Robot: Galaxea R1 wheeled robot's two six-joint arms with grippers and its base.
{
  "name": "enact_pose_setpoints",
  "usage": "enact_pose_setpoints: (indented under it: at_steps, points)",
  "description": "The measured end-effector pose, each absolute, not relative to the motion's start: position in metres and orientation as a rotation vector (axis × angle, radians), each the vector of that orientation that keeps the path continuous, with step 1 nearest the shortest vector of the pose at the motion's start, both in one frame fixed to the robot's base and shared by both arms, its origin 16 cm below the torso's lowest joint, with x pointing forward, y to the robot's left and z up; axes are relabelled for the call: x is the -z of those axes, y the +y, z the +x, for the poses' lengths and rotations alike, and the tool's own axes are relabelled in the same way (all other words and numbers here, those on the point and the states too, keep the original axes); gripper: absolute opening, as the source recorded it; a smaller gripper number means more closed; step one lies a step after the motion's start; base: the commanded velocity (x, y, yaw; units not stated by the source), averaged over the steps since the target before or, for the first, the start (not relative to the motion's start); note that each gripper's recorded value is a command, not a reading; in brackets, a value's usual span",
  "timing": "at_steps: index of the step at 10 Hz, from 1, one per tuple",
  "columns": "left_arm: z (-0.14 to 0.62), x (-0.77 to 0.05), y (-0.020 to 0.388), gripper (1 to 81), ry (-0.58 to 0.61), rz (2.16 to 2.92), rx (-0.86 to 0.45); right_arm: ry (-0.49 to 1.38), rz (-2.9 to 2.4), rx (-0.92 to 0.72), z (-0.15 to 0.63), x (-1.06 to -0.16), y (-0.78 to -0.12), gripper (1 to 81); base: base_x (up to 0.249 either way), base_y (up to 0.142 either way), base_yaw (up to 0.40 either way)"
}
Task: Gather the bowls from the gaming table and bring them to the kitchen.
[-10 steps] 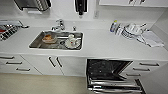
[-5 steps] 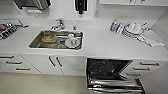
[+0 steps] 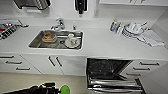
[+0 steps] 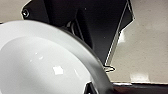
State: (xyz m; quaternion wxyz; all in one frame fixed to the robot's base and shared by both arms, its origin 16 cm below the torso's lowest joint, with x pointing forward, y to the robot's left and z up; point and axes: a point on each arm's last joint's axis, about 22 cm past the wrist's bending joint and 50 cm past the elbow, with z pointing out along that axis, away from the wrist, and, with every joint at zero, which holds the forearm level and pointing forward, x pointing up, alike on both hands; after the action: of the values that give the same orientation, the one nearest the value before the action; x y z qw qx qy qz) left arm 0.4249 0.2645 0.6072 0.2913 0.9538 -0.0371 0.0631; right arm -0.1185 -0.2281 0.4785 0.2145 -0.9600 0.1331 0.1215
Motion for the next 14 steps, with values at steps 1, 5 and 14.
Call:
enact_pose_setpoints:
  at_steps: [1,5,14]
  points:
    - [0.432,-0.611,0.248,1.0,-0.136,2.535,-0.146,0.370,-2.663,-0.338,-0.118,-0.479,-0.228,1.0,0.000,0.000,0.000]
    - [0.447,-0.621,0.236,1.0,-0.166,2.537,-0.113,0.369,-2.660,-0.328,-0.112,-0.476,-0.225,1.0,0.000,0.000,0.000]
    - [0.461,-0.630,0.216,1.0,-0.194,2.521,-0.094,0.368,-2.658,-0.326,-0.110,-0.476,-0.224,1.0,0.000,0.000,0.000]
